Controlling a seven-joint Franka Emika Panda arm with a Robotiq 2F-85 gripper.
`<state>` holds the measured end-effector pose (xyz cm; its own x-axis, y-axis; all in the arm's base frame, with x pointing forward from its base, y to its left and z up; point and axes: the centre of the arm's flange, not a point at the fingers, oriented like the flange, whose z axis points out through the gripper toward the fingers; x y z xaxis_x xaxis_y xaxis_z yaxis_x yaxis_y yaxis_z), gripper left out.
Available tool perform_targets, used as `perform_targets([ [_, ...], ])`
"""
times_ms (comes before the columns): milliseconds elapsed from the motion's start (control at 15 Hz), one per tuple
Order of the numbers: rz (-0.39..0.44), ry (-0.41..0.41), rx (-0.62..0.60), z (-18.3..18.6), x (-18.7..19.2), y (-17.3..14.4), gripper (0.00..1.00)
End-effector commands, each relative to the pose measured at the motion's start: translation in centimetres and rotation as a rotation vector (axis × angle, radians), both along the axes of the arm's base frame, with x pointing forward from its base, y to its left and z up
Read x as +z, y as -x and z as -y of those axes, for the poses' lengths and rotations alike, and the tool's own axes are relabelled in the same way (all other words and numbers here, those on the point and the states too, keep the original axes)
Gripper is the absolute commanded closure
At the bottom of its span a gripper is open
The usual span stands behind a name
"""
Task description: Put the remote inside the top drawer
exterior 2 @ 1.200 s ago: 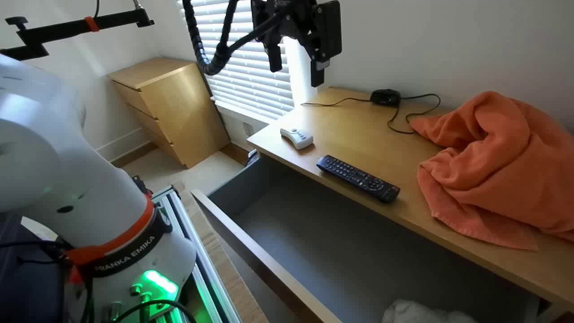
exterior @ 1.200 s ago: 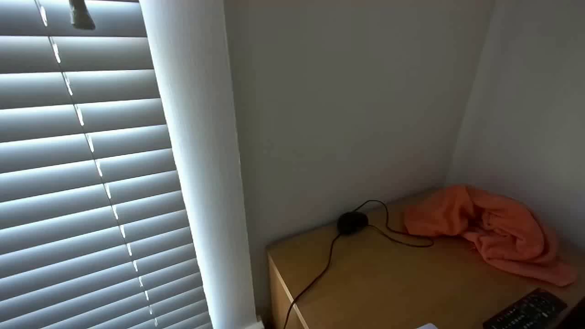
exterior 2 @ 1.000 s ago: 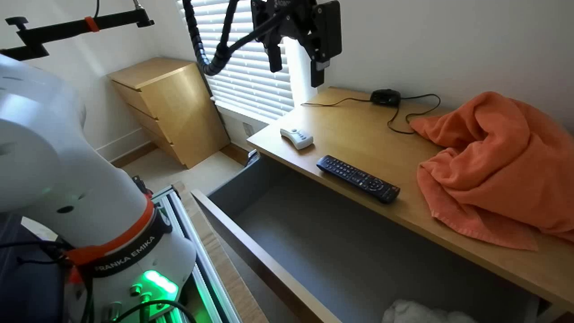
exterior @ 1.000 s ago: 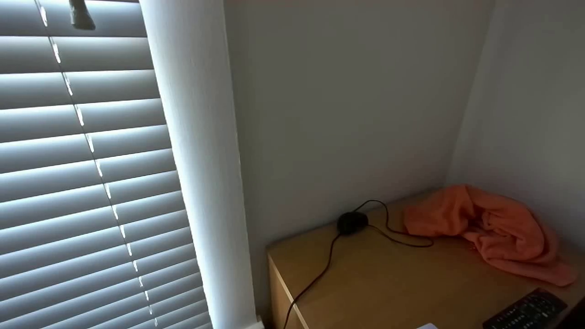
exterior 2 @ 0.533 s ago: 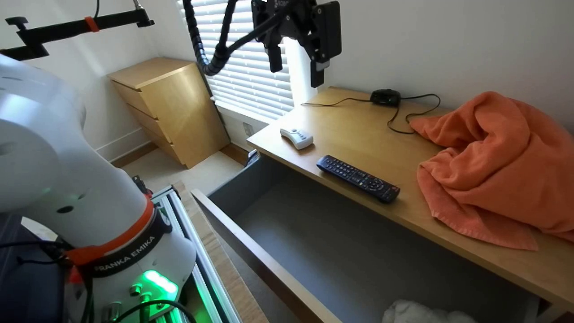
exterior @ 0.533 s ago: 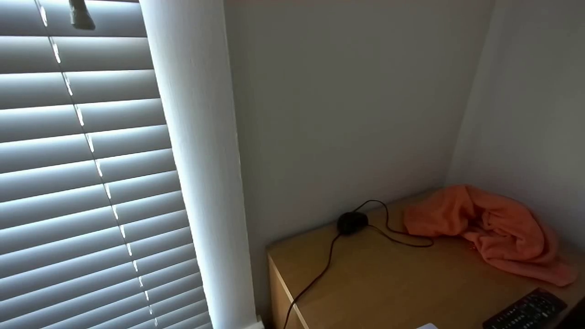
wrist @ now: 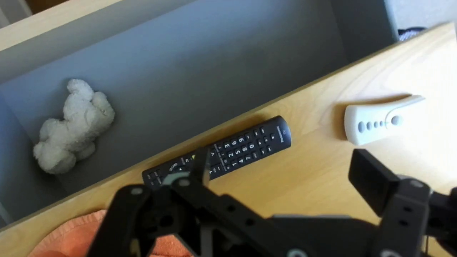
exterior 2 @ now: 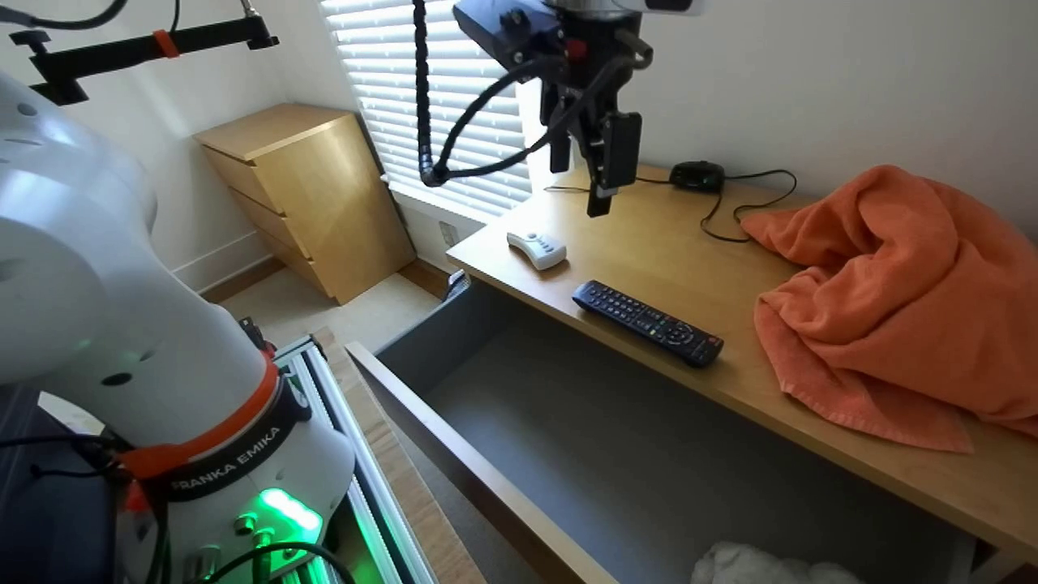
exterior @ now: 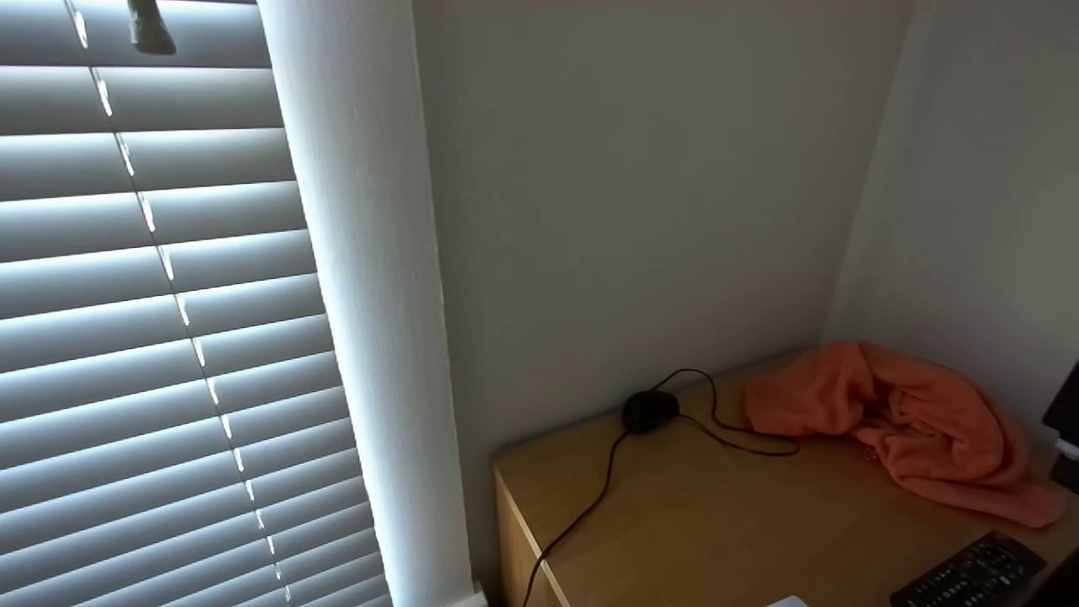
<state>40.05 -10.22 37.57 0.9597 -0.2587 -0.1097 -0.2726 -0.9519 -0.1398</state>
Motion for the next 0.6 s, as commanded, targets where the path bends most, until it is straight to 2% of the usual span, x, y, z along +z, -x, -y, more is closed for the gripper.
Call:
perform_targets([
  [0,-0.029,-0.033,-0.196,0.5,-5.0,-5.9,0.00],
  [133,-0.062,-0.058,-0.257,0.8,-7.7,-7.5,0.00],
  [200,-0.031,-0.028,-0.193,0.3,-5.4,-4.4,0.00],
  [333,-0.062,-0.039,-0.220,0.5,-7.6,-5.8,0.00],
  [533,-0.070,-0.039,-0.229,0.7,-8.1,-6.6,0.00],
])
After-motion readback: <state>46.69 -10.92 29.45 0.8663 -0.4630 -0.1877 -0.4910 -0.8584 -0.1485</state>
